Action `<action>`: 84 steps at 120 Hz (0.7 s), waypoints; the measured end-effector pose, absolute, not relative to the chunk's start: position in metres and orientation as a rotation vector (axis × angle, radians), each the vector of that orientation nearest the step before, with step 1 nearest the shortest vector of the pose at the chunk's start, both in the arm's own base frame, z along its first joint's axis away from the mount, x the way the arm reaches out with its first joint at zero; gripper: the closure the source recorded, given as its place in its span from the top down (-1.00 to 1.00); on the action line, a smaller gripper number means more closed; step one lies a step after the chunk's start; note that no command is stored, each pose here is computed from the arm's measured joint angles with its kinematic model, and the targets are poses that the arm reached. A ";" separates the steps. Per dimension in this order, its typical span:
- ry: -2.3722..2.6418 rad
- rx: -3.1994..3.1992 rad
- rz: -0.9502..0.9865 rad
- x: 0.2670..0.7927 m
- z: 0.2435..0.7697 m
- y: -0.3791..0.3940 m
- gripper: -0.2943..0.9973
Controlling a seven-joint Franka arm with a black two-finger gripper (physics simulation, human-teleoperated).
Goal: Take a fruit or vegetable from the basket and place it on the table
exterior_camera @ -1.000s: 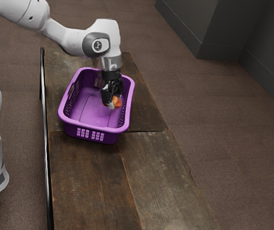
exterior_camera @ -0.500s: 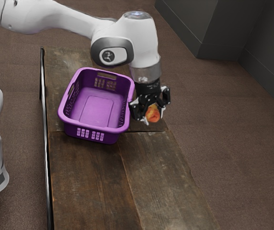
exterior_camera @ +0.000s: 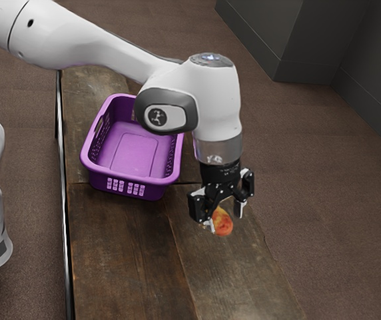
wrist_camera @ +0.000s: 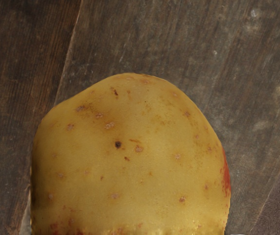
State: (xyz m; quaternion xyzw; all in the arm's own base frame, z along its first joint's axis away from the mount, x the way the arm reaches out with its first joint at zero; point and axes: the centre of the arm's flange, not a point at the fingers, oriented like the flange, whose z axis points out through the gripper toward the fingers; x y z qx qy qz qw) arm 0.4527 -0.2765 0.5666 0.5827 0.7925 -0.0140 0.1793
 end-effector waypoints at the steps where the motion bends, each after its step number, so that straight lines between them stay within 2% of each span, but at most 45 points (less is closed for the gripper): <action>1: 2.241 1.645 -0.040 0.452 0.567 -0.277 0.27; 13: 2.257 1.613 -0.042 0.451 0.570 -0.277 0.41; 30: 2.320 1.523 -0.017 0.466 0.570 -0.248 0.49; 34: 2.349 1.481 0.020 0.480 0.572 -0.218 0.51; 40: 2.411 1.345 0.065 0.511 0.584 -0.132 0.52; 49: 2.453 1.189 0.115 0.551 0.646 -0.023 0.53; 61: 2.579 1.032 0.084 0.544 0.685 0.084 0.54; 70: 2.647 0.960 0.019 0.521 0.697 0.122 0.54; 84: 2.703 0.994 -0.074 0.508 0.695 0.120 0.54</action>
